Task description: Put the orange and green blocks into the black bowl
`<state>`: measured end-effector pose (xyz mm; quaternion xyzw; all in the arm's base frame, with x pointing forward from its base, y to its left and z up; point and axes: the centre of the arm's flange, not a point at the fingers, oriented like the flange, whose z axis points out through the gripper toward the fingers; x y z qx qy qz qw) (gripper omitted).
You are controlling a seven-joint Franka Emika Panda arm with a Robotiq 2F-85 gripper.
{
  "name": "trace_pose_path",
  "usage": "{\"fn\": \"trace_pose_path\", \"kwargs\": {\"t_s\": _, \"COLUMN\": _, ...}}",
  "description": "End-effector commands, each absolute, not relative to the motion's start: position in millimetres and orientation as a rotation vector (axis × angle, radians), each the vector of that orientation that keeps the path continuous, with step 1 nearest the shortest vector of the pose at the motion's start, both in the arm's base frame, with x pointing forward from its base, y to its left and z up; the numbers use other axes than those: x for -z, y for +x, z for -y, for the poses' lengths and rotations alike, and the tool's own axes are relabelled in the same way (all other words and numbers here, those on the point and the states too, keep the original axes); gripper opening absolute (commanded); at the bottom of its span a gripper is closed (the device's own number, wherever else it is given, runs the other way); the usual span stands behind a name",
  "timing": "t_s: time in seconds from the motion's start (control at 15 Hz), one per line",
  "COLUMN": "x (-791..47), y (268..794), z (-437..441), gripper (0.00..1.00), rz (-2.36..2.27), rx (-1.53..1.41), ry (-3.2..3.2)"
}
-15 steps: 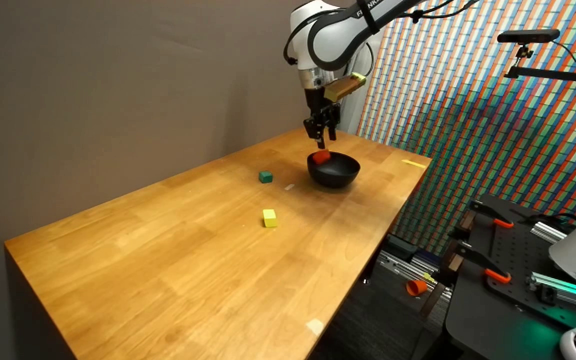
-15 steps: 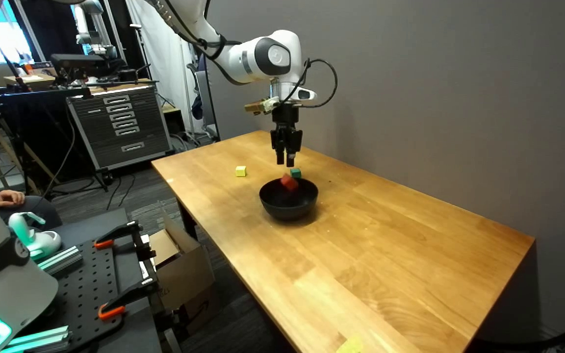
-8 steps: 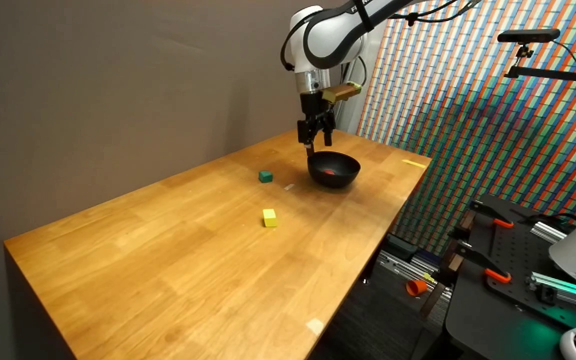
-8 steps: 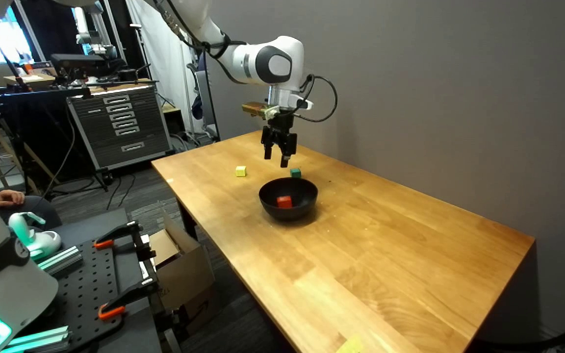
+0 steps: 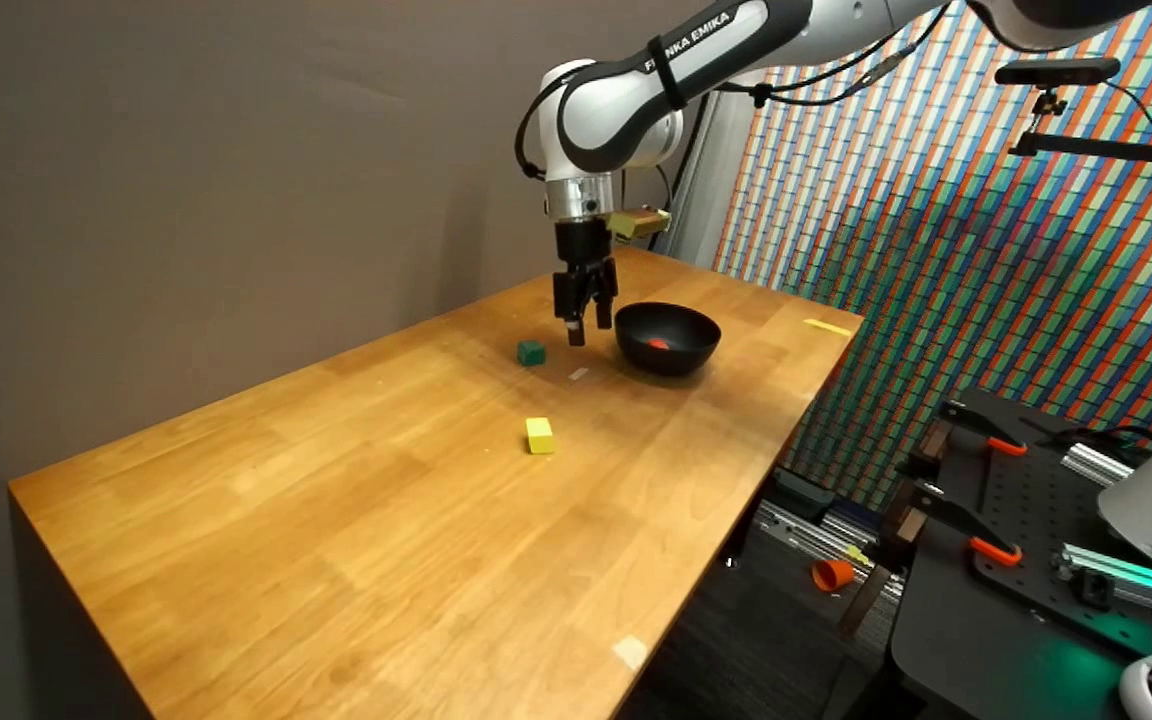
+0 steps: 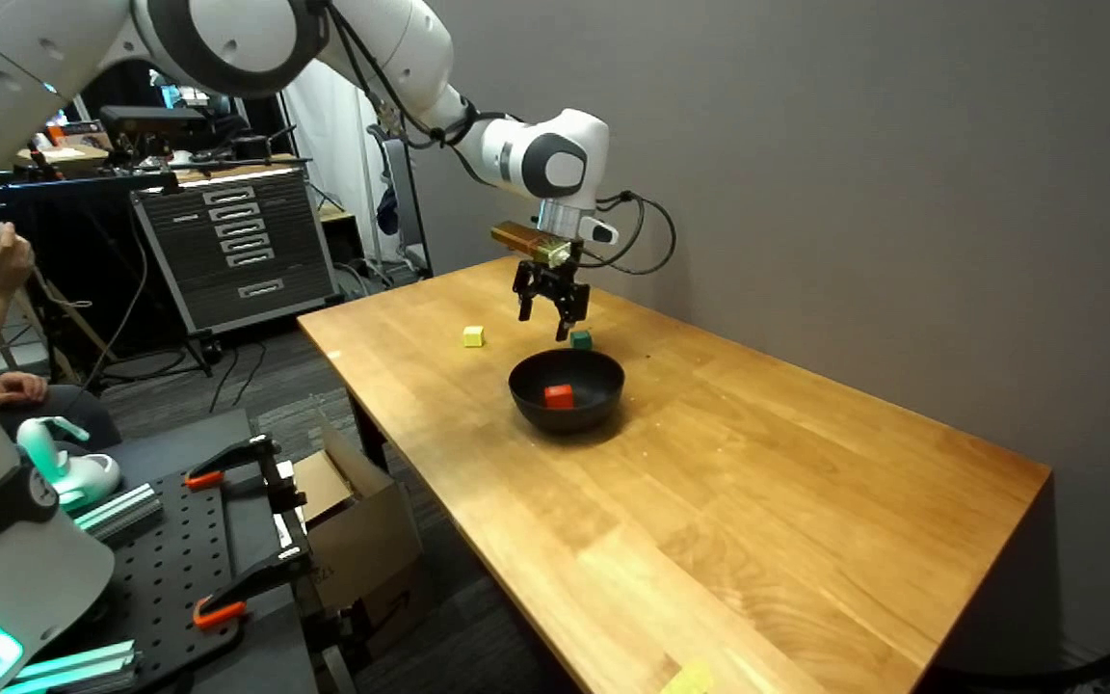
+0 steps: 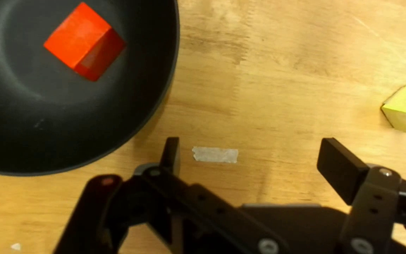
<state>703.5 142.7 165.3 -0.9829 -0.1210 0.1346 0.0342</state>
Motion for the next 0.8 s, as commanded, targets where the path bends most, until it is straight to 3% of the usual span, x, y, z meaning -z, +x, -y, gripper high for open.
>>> {"fn": "trace_pose_path", "kwargs": {"t_s": 0.0, "x": -135, "y": 764, "z": -155, "gripper": 1.0, "rz": 0.394, "rx": -0.397, "ry": -3.018}}
{"fn": "trace_pose_path", "kwargs": {"t_s": 0.73, "x": -124, "y": 817, "z": -180, "gripper": 1.0, "rz": 0.241, "rx": 0.005, "ry": -3.175}}
